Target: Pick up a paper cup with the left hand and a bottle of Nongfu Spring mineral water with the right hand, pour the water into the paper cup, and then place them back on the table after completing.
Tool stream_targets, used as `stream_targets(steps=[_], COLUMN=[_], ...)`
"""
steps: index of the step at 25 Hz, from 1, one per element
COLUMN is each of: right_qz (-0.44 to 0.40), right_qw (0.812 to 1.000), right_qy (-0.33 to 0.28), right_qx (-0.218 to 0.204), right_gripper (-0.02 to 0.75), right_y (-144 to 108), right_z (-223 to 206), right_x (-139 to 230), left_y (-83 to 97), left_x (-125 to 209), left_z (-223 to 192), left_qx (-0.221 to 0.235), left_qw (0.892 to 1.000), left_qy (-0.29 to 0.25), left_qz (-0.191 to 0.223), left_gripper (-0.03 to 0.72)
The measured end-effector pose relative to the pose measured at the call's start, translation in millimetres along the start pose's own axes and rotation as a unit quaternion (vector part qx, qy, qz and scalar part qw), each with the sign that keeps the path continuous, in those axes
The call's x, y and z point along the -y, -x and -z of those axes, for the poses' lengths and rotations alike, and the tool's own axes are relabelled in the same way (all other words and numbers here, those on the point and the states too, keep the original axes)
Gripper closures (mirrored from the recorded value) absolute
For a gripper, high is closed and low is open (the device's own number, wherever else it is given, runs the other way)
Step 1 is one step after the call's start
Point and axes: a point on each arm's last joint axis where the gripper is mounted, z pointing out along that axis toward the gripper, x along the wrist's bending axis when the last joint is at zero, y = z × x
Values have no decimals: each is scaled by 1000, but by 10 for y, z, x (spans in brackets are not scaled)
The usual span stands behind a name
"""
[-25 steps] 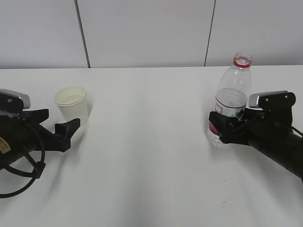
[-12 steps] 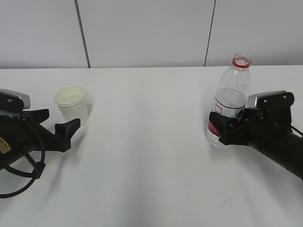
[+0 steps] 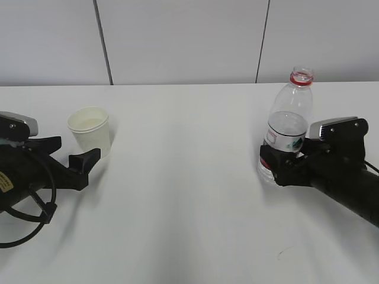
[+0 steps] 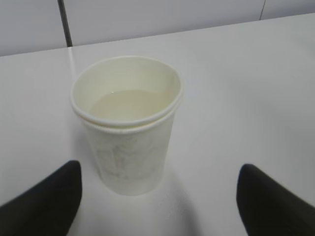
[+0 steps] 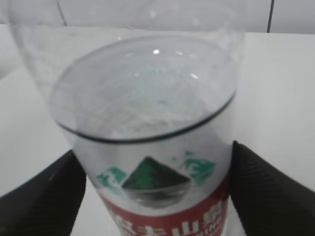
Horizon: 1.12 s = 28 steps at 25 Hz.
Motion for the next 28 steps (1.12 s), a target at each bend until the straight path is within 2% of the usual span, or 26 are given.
stream_targets(steps=[17, 28], right_qz=[-13, -14], right_qw=[1000, 1000], right_qy=[-15, -16], right_qx=[19, 22], right_gripper=[76, 116], right_y=[-87, -119], right_z=[483, 626], right_x=[-31, -51], left_y=[9, 63], left_x=[7, -72], left_z=[6, 194], left_qx=[4, 6], left_qw=[1000, 1000], left_qy=[-2, 3], left_qz=[-1, -6], left_gripper=[102, 102])
